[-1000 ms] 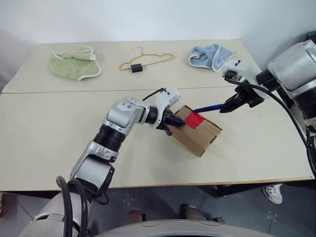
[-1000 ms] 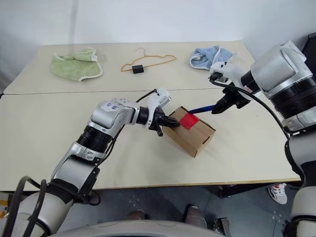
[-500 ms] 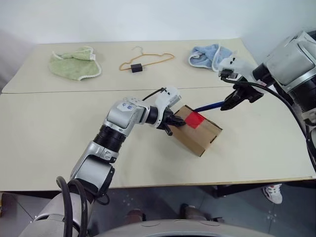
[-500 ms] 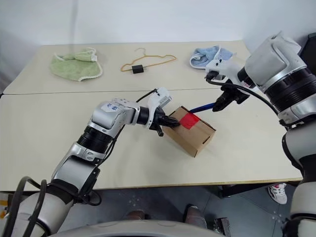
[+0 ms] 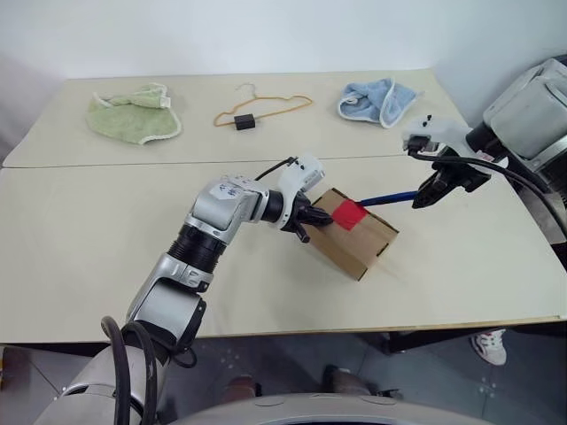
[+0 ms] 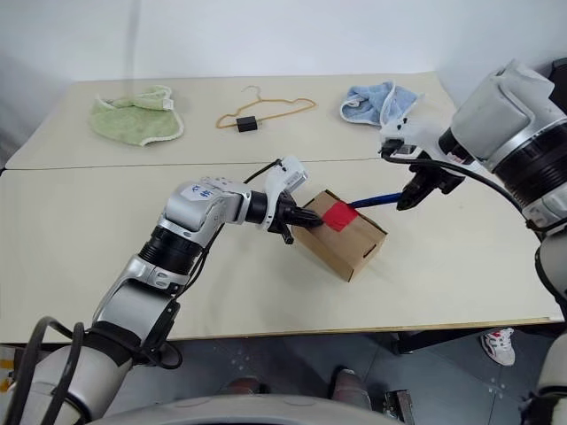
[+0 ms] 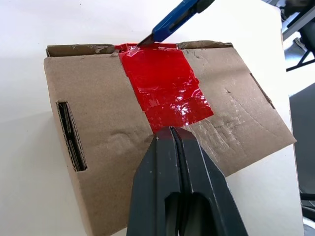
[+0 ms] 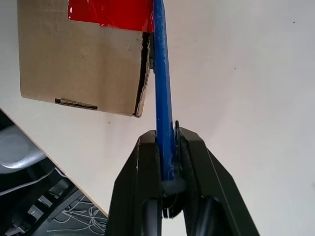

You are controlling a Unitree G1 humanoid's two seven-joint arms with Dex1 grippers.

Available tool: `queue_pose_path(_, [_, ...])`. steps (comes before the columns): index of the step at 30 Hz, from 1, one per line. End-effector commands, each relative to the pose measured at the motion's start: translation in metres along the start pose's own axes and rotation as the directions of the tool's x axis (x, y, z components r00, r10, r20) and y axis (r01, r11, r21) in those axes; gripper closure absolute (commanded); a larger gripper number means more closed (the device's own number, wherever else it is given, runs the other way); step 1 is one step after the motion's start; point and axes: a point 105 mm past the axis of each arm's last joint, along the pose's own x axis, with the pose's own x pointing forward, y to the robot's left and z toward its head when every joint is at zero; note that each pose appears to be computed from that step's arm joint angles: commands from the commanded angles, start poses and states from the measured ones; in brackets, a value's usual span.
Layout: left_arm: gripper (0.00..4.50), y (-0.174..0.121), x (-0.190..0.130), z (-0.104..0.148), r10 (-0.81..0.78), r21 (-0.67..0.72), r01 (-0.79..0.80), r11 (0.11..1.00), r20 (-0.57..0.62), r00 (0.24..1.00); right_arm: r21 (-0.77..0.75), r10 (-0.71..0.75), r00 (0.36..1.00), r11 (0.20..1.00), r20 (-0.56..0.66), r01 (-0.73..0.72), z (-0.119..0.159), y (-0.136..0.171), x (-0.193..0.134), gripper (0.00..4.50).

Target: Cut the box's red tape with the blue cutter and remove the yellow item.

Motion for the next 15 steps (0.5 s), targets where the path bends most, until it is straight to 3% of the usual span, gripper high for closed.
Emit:
queue_pose_path(1, [4.50, 0.016, 0.004, -0.030, 0.087, -0.059, -0.093, 0.994, -0.102, 0.991, 0.014, 0.028, 1.000, 1.000, 0.003, -0.028, -0.003, 0.002, -0.010, 4.35])
queue_pose_path(15, [4.50, 0.020, 0.005, -0.030, 0.099, -0.063, -0.106, 0.992, -0.100, 0.990, 0.000, 0.032, 0.998, 0.999, -0.050, -0.032, -0.020, 0.007, -0.013, 4.35])
